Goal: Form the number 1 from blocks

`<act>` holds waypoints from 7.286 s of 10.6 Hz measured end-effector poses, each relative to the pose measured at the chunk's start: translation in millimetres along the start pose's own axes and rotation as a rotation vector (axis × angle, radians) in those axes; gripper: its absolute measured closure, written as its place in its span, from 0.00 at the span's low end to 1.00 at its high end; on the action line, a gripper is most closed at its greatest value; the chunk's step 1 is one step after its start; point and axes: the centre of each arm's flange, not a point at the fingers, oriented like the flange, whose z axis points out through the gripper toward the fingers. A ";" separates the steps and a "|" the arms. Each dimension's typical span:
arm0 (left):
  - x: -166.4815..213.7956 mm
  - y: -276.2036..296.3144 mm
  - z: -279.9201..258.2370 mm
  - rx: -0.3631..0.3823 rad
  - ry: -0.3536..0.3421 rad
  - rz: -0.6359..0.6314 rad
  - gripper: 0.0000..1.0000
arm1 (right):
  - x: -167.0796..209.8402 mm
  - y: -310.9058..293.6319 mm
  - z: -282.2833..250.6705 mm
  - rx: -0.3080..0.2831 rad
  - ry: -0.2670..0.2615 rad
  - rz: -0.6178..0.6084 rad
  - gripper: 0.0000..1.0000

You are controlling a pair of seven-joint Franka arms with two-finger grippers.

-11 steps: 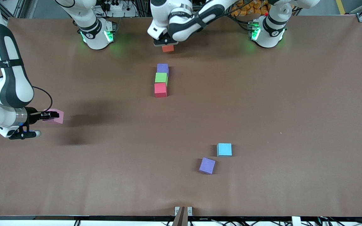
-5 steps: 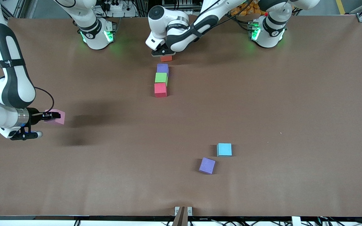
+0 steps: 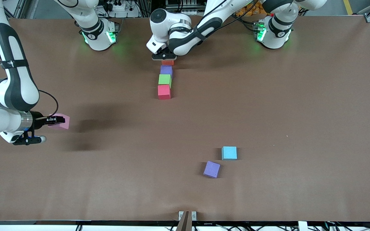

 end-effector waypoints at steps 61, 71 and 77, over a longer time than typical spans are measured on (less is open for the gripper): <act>317.8 -574.9 -477.4 0.003 0.153 -0.028 0.00 | -60.3 -472.7 191.8 -0.120 0.033 0.047 0.07; 333.5 -576.1 -477.6 0.004 0.132 0.079 0.00 | -27.2 -389.2 -38.6 -0.096 0.062 0.230 0.00; 334.9 -580.2 -490.8 0.003 0.134 0.071 0.00 | -46.2 -257.3 -186.6 -0.047 0.159 0.255 0.00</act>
